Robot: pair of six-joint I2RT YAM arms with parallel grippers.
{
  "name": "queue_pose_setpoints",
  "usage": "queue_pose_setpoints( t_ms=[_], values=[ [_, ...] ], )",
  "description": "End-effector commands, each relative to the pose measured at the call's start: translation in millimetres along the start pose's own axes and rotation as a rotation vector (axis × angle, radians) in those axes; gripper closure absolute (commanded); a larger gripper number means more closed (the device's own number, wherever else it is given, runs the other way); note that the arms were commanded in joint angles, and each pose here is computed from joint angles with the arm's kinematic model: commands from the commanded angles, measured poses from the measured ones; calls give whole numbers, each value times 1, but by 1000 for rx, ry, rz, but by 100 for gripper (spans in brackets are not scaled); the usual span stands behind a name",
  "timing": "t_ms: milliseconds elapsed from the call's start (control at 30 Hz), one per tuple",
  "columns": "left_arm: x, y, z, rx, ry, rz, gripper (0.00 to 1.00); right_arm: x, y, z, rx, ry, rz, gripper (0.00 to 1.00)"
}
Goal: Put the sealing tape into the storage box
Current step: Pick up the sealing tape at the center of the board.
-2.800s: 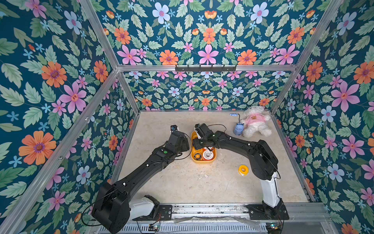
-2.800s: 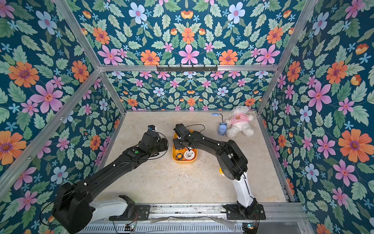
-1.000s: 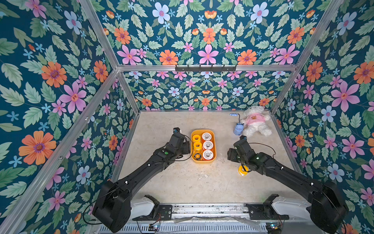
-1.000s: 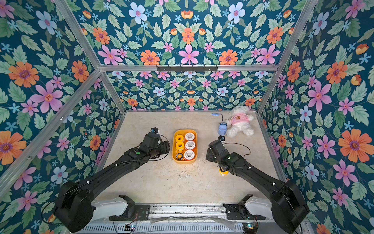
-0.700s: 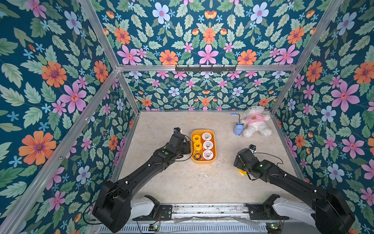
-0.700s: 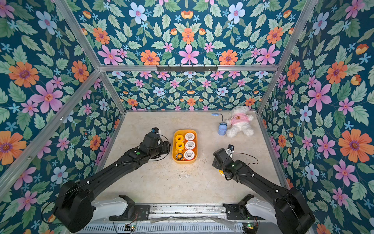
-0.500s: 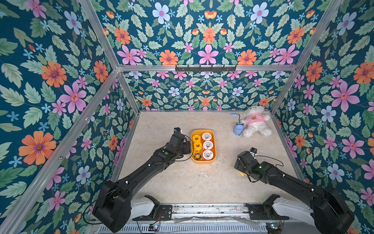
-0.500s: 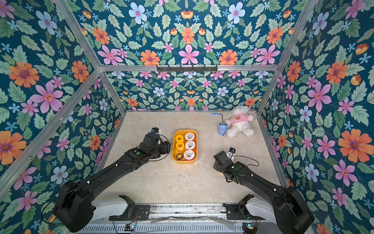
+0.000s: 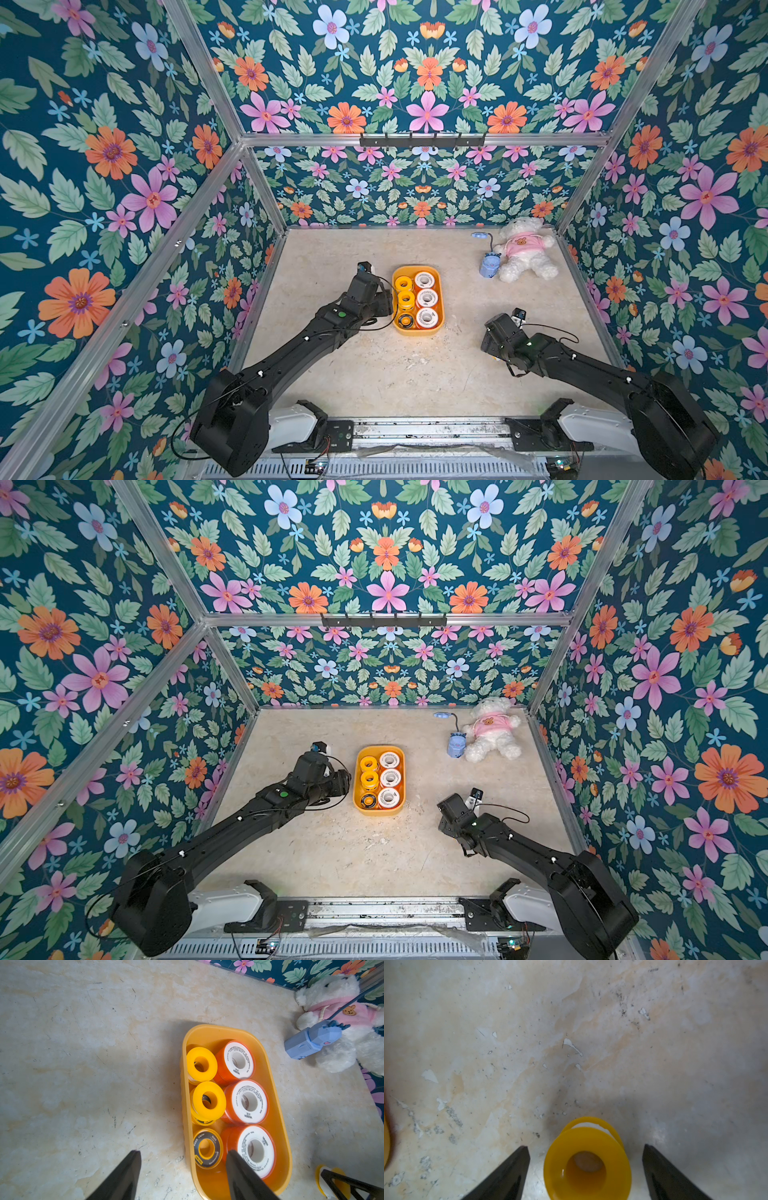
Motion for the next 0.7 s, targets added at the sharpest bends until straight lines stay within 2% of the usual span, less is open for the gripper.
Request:
queue_pose_setpoints(
  t_ms=[0, 367, 533, 667],
  values=[
    [-1, -1, 0, -5, 3, -4, 30, 3, 1, 2, 5, -2, 3, 12],
    [0, -1, 0, -9, 1, -3, 29, 4, 1, 1, -13, 7, 5, 20],
    [1, -1, 0, -10, -1, -4, 29, 3, -1, 1, -23, 20, 1, 31],
    [0, -1, 1, -8, -4, -4, 29, 2, -2, 3, -33, 10, 2, 35]
  ],
)
Point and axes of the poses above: each gripper's point midway between its finger pads, its own x axis out along the fingers, its own z axis along the line the jaws close on, y = z × x, the point moved 3 cm from there along -x, back along the fingers, and after that the axes turned 6 degrees about x, right-handed, at the moved point
